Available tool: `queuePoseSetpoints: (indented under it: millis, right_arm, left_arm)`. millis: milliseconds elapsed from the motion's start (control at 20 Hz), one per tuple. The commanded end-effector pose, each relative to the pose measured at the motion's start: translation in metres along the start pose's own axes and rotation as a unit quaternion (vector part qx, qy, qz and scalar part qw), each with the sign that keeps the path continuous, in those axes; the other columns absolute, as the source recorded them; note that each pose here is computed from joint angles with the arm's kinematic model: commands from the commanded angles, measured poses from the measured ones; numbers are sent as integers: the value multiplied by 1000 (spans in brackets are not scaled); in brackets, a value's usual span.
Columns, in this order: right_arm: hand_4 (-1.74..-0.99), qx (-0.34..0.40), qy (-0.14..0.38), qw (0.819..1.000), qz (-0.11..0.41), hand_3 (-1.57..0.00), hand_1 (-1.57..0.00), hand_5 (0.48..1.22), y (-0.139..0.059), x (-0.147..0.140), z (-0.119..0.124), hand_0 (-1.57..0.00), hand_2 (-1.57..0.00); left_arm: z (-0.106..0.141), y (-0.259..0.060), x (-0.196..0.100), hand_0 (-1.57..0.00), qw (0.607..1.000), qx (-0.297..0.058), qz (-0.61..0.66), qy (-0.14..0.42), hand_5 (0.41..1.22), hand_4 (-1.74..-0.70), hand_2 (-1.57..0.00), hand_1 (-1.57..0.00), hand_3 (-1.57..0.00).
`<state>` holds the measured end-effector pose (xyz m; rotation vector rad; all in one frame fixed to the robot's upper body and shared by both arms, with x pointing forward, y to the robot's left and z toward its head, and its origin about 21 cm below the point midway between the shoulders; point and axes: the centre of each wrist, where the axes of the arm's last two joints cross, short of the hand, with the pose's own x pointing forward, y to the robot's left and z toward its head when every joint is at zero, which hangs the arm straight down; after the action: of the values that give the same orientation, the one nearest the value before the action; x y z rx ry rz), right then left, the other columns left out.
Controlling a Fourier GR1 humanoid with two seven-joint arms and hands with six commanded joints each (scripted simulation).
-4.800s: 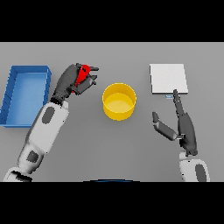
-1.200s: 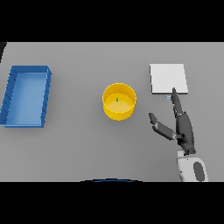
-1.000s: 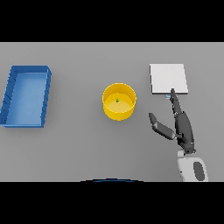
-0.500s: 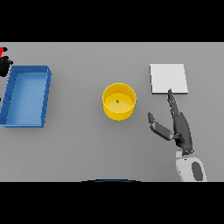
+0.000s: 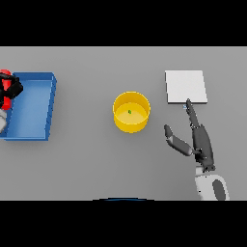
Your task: Pick up the red beaker and tilt it to pour out 1 green nut into yellow bowl. Pick up the yellow bowl and place it on the metallic measuring scale.
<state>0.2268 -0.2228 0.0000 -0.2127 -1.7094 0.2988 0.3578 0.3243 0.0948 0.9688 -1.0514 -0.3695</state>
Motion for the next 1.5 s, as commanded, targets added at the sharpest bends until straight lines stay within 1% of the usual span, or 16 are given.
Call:
queuePoseSetpoints:
  millis: [0,50,100,200,300,450,500,600,750,900,1000,1100,1200,1300,1400,1450]
  right_arm:
    - [-1192,1,0,1000,-3,1,1,663,0,0,1,1,1]
    - [-1188,-1,-1,1000,-7,1,1,663,0,2,-2,1,1]
    - [-1187,1,-11,1000,-3,1,1,664,0,2,2,1,1]
    - [-1181,3,-3,1000,3,1,1,665,3,2,4,1,1]
    - [-1184,-2,8,1000,4,1,1,667,1,1,0,1,1]
    - [-1187,3,-2,1000,2,1,1,666,4,1,5,1,1]
    - [-1188,5,6,1000,-1,1,1,668,5,5,-1,1,1]
    - [-1193,3,7,1000,4,1,1,660,6,6,0,1,1]
    - [-1203,5,14,999,39,1,1,660,5,7,-2,1,1]
    - [-1162,51,-15,997,47,1,1,694,9,13,-8,1,1]
    - [-1202,85,-32,992,86,1,1,709,1,18,-21,1,1]
    - [-1234,125,-38,984,121,1,1,707,0,24,-35,1,1]
    - [-1268,157,-43,971,175,1,1,691,-1,30,-45,1,1]
    - [-1282,192,-60,948,245,1,1,677,0,41,-56,1,1]
    - [-1278,232,-89,918,308,1,1,669,-3,53,-68,1,1]
    - [-1276,253,-94,902,336,1,1,668,1,57,-75,1,1]
  left_arm:
    - [2,1,-1,-1564,1000,-12,-2,-5,830,-1374,-1432,-1449,-1362]
    - [5,5,-4,-1457,999,-47,-5,-7,803,-1229,-1187,-1180,-1129]
    - [6,6,-5,-1166,997,-77,-15,-1,778,-1120,-959,-944,-903]
    - [10,14,-4,-746,993,-111,-33,0,740,-968,-613,-604,-577]
    - [10,18,-2,-477,991,-130,-37,-4,710,-878,-392,-386,-369]
    - [10,18,-7,-244,990,-138,-30,-4,684,-815,-200,-197,-189]
    - [8,16,-4,-195,990,-137,-31,-9,679,-802,-160,-158,-151]
    - [5,18,0,-124,991,-128,-17,-21,674,-791,-102,-100,-96]
    - [1,22,0,-63,992,-118,3,-39,674,-785,-52,-51,-49]
    - [1,20,3,-32,992,-113,9,-51,679,-780,-26,-26,-24]
    - [3,18,2,-20,992,-115,10,-46,693,-779,-16,-16,-15]
    - [4,18,1,-12,992,-119,12,-46,704,-786,-10,-10,-9]
    - [6,12,1,-8,991,-125,11,-46,709,-792,-6,-6,-6]
    - [6,14,5,-5,991,-122,11,-47,709,-795,-4,-3,-3]
    - [5,13,2,-3,991,-125,7,-42,708,-795,-2,-2,-2]
    - [5,13,3,-2,991,-124,8,-41,712,-793,-1,-1,-1]
